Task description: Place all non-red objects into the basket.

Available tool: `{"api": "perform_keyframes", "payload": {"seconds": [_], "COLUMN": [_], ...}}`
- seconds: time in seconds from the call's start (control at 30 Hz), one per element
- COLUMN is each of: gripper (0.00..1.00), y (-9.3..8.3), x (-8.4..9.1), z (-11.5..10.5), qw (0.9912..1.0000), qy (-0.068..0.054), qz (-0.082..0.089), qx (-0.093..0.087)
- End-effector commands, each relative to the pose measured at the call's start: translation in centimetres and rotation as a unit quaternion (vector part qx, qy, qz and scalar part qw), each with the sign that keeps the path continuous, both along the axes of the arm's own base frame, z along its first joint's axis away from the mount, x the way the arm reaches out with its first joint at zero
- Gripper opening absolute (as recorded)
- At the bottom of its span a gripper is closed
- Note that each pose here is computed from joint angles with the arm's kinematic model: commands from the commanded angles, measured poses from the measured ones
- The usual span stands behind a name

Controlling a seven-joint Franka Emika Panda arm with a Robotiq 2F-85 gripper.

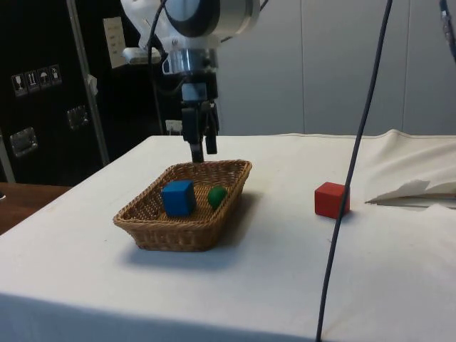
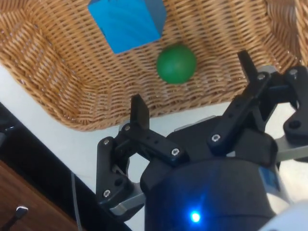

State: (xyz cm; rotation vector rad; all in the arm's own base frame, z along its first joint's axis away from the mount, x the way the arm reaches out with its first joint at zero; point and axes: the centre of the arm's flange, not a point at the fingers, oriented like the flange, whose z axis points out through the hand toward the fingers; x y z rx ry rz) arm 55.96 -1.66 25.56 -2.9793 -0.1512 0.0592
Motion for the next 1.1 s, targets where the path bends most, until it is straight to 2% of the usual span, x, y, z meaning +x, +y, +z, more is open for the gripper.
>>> {"api": "perform_keyframes", "payload": {"seconds": [0.0, 0.1, 0.3, 0.37, 0.43, 0.57, 0.6, 0.63, 0.67, 0.7, 0.8, 0.83, 0.9, 0.93, 0.97, 1.07], "gripper": [1.0, 1.0, 1.0, 1.0, 1.0, 1.0, 1.0, 1.0, 1.0, 1.0, 1.0, 1.0, 1.0, 1.0, 1.0, 1.0], "y": [-0.1, -0.1, -0.9, -0.8, -1.2, -1.6, -1.8, -1.9, -1.8, -2.0, -2.2, -2.2, -2.2, -2.0, -2.1, -1.7], "x": [-0.1, 0.0, -0.2, 0.0, -0.2, -0.1, -0.1, -0.1, 0.0, -0.1, 0.0, 0.0, 0.0, 0.0, 0.1, 0.0], "z": [0.6, 1.0, 3.0, 2.7, 3.5, 4.1, 4.3, 4.4, 4.1, 4.5, 4.8, 5.1, 5.2, 5.6, 5.3, 6.1], "qw": [1.0, 0.99998, 0.99938, 0.99954, 0.99885, 0.99791, 0.99743, 0.99716, 0.99749, 0.99681, 0.99595, 0.99534, 0.99507, 0.9946, 0.99484, 0.99385], "qy": [-0.001, -0.005, -0.02, -0.018, -0.026, -0.035, -0.038, -0.04, -0.038, -0.042, -0.047, -0.051, -0.053, -0.057, -0.054, -0.062], "qz": [0.002, 0.004, 0.029, 0.024, 0.04, 0.054, 0.06, 0.063, 0.059, 0.067, 0.076, 0.081, 0.084, 0.087, 0.085, 0.092], "qx": [-0.001, 0.001, 0.003, 0.005, 0.006, 0.009, 0.011, 0.011, 0.008, 0.011, 0.011, 0.01, 0.009, 0.007, 0.01, 0.005]}}
